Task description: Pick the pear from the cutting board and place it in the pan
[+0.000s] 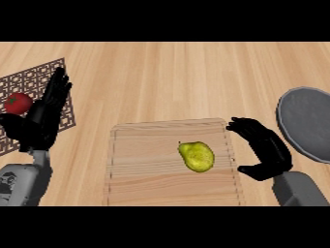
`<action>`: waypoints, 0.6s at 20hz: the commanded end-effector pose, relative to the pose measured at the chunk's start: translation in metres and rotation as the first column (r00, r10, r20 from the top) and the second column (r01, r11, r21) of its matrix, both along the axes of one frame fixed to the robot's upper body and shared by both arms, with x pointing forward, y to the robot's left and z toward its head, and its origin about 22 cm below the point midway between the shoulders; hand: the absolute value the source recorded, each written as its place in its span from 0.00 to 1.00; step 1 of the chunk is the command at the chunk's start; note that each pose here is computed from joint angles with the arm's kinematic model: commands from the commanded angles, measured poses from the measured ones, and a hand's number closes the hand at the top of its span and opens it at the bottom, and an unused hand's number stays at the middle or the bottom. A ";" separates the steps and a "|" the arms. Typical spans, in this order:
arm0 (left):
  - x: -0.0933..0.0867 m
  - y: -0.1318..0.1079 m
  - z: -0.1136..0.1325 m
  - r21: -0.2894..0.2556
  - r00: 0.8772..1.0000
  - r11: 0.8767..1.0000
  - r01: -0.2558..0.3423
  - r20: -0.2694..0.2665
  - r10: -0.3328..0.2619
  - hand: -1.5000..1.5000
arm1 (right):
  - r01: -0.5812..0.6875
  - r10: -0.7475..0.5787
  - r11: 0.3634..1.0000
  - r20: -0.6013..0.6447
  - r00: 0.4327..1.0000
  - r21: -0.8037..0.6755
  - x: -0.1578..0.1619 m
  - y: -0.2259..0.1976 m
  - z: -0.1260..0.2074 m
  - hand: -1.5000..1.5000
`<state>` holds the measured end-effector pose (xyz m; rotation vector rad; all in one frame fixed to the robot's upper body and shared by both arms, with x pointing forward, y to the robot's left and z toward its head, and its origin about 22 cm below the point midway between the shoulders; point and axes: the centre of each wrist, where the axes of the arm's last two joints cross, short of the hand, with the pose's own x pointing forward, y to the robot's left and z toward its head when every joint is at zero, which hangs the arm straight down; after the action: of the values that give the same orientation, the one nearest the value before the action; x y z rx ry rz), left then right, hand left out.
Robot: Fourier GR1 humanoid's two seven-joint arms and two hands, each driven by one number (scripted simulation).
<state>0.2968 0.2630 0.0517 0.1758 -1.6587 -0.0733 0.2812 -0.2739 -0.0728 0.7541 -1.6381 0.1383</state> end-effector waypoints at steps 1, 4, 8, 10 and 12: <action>0.006 0.007 0.005 -0.007 1.000 1.000 -0.011 -0.019 0.011 0.50 | -0.027 0.025 0.999 0.101 0.995 0.022 0.023 -0.059 0.015 0.00; 0.007 0.007 0.008 -0.025 1.000 1.000 -0.003 -0.028 0.002 0.50 | -0.112 0.130 0.985 0.137 0.982 -0.132 0.040 -0.093 0.057 0.00; 0.010 -0.008 0.010 -0.004 1.000 1.000 0.022 -0.004 -0.022 0.50 | -0.167 0.234 0.933 0.183 0.955 -0.318 0.070 -0.096 0.104 0.00; 0.008 -0.005 0.005 0.002 1.000 1.000 0.014 -0.014 -0.014 0.50 | -0.181 0.250 0.920 0.165 0.954 -0.348 0.083 -0.097 0.116 0.00; 0.005 -0.002 -0.004 -0.006 0.999 1.000 0.016 -0.038 -0.017 0.50 | -0.178 0.254 0.921 0.189 0.949 -0.346 0.087 -0.099 0.121 0.00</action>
<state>0.3027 0.2577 0.0545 0.1576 -1.6394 -0.0831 0.3536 -0.3597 0.0264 0.4999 -1.6333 0.5846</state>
